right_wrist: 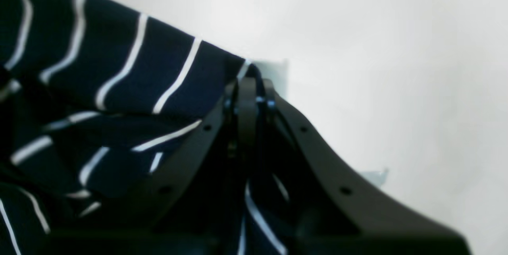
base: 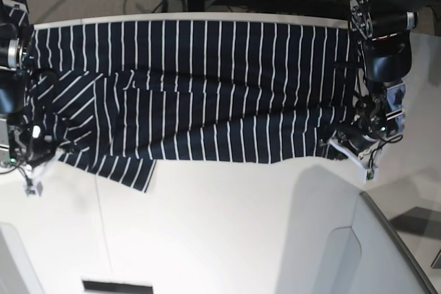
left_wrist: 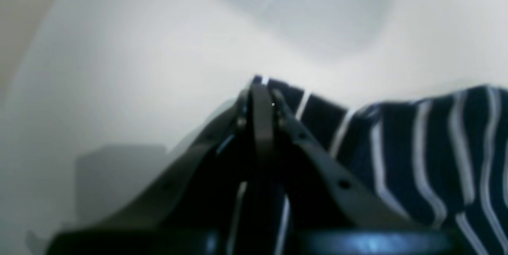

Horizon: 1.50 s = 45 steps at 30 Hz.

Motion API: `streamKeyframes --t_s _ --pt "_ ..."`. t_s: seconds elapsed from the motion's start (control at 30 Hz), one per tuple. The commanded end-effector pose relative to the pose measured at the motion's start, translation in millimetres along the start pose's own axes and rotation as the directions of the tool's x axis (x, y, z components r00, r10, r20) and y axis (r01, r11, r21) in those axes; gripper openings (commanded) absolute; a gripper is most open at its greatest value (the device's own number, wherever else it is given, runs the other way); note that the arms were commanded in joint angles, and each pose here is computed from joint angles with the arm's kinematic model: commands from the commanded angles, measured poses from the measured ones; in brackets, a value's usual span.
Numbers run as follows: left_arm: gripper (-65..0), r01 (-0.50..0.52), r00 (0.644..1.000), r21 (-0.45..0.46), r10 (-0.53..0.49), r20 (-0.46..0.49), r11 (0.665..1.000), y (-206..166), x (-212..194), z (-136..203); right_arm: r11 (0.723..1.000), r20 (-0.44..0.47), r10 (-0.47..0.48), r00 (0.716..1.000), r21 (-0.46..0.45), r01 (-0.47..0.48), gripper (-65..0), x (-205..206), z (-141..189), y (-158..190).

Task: Layout the t-shirt on the table in an organized manner, then fold the t-shirt properly

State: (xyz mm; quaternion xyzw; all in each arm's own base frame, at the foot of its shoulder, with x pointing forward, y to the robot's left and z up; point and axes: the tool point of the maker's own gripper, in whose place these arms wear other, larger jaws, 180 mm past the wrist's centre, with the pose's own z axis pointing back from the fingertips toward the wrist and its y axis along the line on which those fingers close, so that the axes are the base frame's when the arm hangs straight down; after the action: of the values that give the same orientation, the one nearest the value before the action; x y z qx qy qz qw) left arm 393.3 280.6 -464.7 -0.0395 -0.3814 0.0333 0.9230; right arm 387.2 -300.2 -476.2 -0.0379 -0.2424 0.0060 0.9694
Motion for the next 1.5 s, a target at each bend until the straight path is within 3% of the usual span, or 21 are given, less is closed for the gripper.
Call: streamKeyframes --t_s 0.0,0.37,0.8,1.07,1.23,1.47 --pt "-65.0 0.013 0.994 0.016 -0.015 0.105 1.0 7.8 47.1 5.4 1.0 0.074 0.006 0.997 -0.019 -0.004 -65.0 31.3 9.9 -10.3" --pt "-65.0 0.099 0.972 0.043 -0.106 0.208 0.994 2.8 126.9 33.3 0.997 0.261 0.061 0.963 -0.061 -0.047 -65.0 95.2 42.4 -16.2" --pt "-65.0 0.131 0.968 0.058 -0.141 0.206 0.99 3.8 115.7 43.0 0.997 0.39 0.054 0.919 -0.067 -0.031 -65.0 105.7 49.2 -20.3" --pt "-65.0 0.179 0.952 0.073 -0.192 0.239 0.981 -1.4 115.8 58.3 0.996 0.405 -0.034 0.914 -0.067 0.067 -65.0 94.8 52.5 -41.7" --pt "-65.0 0.207 0.952 0.074 -0.219 0.214 0.975 -5.7 99.2 65.7 1.0 0.354 -0.012 0.935 0.025 0.004 -65.0 80.7 48.3 -26.3" --pt "-65.0 0.194 0.961 0.071 -0.205 0.187 0.978 -2.9 86.4 61.4 0.999 0.326 -0.026 0.945 0.046 0.011 -65.0 73.3 44.5 -21.6"
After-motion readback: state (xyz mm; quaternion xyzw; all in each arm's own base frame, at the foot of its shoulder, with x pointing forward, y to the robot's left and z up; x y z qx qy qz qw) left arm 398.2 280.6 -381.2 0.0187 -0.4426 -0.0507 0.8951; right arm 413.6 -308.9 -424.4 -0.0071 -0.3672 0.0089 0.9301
